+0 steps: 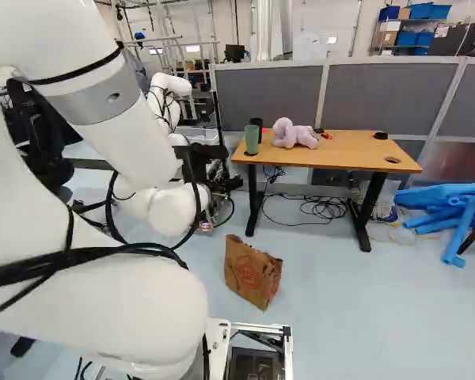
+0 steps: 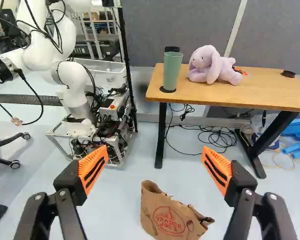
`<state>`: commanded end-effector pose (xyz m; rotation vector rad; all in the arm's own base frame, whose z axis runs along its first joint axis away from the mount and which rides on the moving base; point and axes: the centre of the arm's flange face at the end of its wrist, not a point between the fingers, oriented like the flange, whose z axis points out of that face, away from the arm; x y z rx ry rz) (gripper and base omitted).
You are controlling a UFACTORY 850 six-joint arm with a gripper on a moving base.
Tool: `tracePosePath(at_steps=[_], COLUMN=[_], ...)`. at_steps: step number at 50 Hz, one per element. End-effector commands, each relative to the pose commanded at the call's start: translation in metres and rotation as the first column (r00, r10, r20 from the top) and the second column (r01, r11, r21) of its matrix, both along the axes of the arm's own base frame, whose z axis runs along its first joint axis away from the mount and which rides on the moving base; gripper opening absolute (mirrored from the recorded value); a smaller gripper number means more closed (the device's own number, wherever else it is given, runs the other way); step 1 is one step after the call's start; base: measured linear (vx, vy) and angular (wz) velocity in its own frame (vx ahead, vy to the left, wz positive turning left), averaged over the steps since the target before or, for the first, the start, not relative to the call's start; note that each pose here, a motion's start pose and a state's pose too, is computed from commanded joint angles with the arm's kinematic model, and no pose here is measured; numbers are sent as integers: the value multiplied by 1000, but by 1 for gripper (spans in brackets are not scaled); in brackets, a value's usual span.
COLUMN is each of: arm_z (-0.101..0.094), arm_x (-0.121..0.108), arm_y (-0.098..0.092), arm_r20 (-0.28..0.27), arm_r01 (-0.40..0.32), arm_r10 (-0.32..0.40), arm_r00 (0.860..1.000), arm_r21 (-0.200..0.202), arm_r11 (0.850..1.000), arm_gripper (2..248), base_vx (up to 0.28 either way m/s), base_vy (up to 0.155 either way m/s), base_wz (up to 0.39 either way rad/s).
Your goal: Pick up the bag on the ground and place it on the table
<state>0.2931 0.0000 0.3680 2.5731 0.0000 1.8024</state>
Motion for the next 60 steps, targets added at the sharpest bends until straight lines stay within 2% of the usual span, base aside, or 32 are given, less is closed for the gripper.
tracePosePath(at_steps=[25, 60], arm_z=[-3, -14], arm_x=[33, 101], arm_y=[0, 1], arm_r20=[-83, -201], arm_r01=[0, -3], arm_r10=[0, 3], arm_r00=[997, 979], arm_r21=[0, 0], arm_r11=[1000, 1000], arm_gripper=[247, 247], base_vx=[0, 0], base_vy=[0, 0], base_wz=[0, 0])
